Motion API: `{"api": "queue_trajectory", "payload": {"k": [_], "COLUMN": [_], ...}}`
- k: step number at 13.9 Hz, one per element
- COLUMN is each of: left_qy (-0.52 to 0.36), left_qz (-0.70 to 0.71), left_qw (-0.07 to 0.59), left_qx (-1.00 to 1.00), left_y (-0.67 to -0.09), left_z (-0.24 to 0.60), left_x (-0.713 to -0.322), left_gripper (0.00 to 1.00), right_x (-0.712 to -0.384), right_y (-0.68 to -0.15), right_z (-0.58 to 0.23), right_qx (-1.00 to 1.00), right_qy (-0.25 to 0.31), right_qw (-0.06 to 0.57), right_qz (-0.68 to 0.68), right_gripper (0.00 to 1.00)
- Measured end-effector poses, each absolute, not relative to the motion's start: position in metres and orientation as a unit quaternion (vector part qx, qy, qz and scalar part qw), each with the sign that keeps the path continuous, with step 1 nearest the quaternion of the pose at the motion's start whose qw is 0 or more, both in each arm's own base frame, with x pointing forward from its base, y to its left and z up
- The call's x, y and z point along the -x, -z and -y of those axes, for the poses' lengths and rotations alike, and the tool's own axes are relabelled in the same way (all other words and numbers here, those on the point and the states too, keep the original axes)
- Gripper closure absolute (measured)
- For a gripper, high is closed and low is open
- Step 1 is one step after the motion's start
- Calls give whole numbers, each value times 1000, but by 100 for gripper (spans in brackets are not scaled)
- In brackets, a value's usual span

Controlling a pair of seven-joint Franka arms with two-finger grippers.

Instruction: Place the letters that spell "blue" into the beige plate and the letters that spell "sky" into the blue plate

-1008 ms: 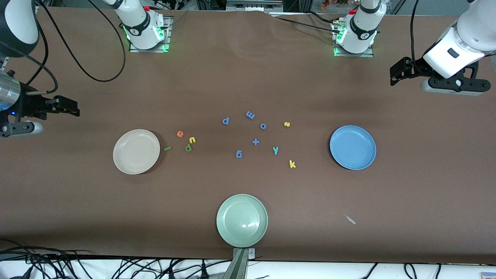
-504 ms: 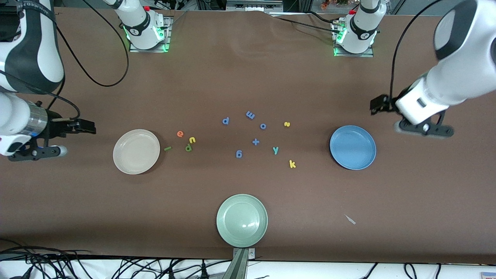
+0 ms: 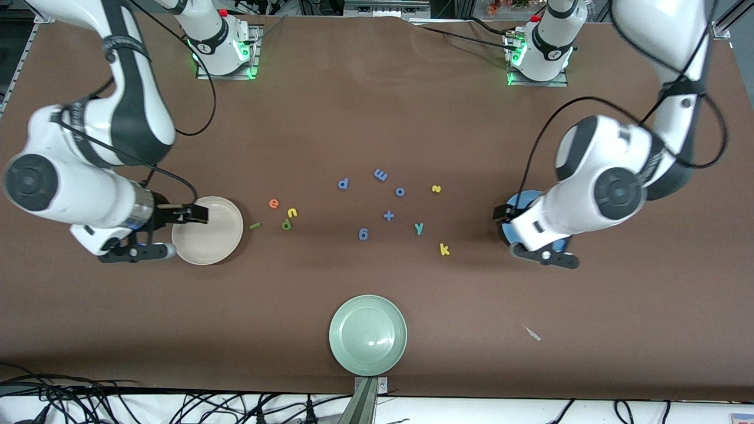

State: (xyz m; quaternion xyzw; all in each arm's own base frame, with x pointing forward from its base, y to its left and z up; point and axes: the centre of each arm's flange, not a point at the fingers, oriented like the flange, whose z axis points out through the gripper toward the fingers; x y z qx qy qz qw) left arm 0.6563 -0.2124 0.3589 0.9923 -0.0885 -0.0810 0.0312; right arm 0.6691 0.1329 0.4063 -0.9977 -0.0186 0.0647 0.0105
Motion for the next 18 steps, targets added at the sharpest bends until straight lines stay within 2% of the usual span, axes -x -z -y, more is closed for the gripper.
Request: {"api": "queue_trajectory", "payload": {"k": [8, 12, 15, 18], "left_qy": [80, 68, 56, 50], "left_qz": [17, 30, 27, 24], "left_qw": [30, 11, 5, 5], "left_qx": [-996, -997, -998, -998], "left_y": [-253, -212, -182, -176], "left_z": [299, 297, 312, 332], "left_x": [-643, -647, -642, -638], "left_gripper": [0, 0, 0, 0], "right_x": [-668, -648, -635, -616], "right_y": [-343, -274, -247, -214], "right_z": [-193, -200, -199, -194], "right_qx": [993, 991, 988, 981], "right_qy": [-53, -14, 5, 26], "right_qw": [-3, 14, 21, 30], "right_qz": [-106, -136, -156, -188], "right_gripper": [0, 0, 0, 0]}}
